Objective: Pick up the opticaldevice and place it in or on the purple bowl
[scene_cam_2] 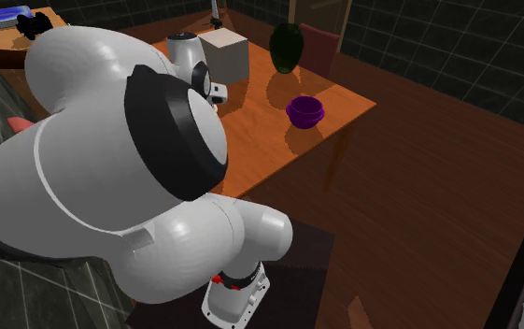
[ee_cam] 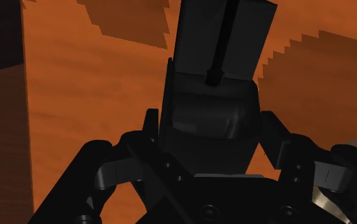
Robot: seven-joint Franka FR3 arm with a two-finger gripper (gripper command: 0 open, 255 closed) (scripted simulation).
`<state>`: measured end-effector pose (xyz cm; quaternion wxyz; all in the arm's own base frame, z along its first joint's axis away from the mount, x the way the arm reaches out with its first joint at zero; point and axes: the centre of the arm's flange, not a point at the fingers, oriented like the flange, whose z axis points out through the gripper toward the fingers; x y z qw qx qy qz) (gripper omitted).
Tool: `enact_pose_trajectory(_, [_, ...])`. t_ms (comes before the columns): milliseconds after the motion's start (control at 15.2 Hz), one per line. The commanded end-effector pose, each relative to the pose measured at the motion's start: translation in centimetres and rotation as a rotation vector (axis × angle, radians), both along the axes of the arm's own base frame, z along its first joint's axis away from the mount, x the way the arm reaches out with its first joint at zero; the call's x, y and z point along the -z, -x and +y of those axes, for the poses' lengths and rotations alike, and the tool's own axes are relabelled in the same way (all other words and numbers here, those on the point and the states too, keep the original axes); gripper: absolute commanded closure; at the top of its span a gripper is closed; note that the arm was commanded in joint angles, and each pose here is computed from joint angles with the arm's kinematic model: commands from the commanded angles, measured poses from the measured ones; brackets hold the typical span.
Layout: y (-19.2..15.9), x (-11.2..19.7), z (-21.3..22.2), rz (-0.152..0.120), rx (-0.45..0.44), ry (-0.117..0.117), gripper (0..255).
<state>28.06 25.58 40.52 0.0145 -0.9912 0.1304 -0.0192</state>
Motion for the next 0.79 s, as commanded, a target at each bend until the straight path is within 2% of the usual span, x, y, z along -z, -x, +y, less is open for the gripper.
enact_pose_trajectory(0, [0.0, -1.1, 0.0, 0.0, 0.0, 0.0, 255])
enact_pose_trajectory(726, [0.0, -6.9, 0.0, 0.0, 0.0, 0.0, 255])
